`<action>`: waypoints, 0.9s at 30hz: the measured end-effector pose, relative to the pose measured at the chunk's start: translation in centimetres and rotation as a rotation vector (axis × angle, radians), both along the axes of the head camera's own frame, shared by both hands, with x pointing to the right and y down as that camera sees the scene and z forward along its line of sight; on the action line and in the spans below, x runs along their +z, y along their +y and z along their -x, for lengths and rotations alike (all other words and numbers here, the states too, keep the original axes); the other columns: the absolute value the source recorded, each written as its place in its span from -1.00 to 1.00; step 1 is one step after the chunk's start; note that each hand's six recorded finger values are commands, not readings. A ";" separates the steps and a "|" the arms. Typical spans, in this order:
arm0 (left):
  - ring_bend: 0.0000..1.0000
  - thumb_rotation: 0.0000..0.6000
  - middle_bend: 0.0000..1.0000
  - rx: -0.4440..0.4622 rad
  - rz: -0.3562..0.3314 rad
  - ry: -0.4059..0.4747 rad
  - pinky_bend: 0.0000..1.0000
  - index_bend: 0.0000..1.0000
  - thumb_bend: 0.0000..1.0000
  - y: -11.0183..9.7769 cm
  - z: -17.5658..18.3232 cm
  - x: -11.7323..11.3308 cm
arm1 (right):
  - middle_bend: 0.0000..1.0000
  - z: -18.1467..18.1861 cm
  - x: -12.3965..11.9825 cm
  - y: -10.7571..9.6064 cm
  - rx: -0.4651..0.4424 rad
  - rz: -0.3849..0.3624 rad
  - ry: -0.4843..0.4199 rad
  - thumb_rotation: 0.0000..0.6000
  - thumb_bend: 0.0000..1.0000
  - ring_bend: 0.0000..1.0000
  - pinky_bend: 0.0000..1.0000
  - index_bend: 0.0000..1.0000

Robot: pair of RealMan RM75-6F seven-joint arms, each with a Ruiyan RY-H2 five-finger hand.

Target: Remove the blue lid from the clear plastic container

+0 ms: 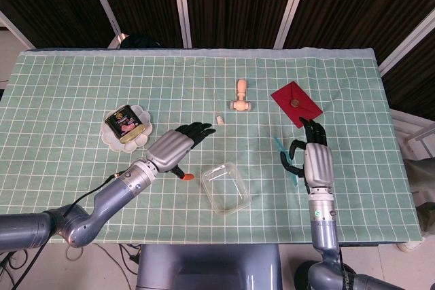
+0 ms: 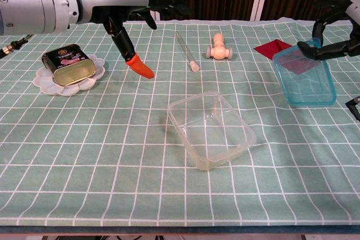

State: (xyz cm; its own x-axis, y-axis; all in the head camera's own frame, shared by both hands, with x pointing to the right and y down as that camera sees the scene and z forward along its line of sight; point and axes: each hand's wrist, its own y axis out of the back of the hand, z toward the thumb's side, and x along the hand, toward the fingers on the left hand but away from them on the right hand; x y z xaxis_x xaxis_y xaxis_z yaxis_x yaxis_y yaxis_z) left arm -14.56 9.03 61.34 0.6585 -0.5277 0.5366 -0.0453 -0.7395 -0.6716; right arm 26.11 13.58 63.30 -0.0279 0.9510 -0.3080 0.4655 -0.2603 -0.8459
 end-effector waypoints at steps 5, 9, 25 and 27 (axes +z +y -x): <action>-1.00 1.00 -1.00 -0.022 -0.012 -0.002 -0.71 -1.00 -1.00 -0.2 0.9 -0.4 | -1.00 -2.0 0.9 -0.3 0.027 0.066 0.079 1.00 -0.28 -1.00 -1.00 -1.00; -1.00 1.00 -1.00 -0.055 -0.023 -0.005 -0.72 -1.00 -1.00 -0.3 2.1 -0.8 | -1.00 -3.6 1.1 -0.3 0.055 0.136 0.150 1.00 -0.36 -1.00 -1.00 -1.00; -1.00 1.00 -1.00 -0.240 -0.146 -0.144 -0.78 -1.00 -1.00 4.4 14.4 -4.9 | -1.00 -9.5 -4.4 0.4 0.083 0.153 0.286 1.00 -0.40 -1.00 -1.00 -1.00; -1.00 1.00 -1.00 -0.268 -0.162 -0.168 -0.82 -1.00 -1.00 5.5 16.2 -5.4 | -1.00 -10.3 -5.2 1.6 0.054 0.164 0.305 1.00 -0.43 -1.00 -1.00 -1.00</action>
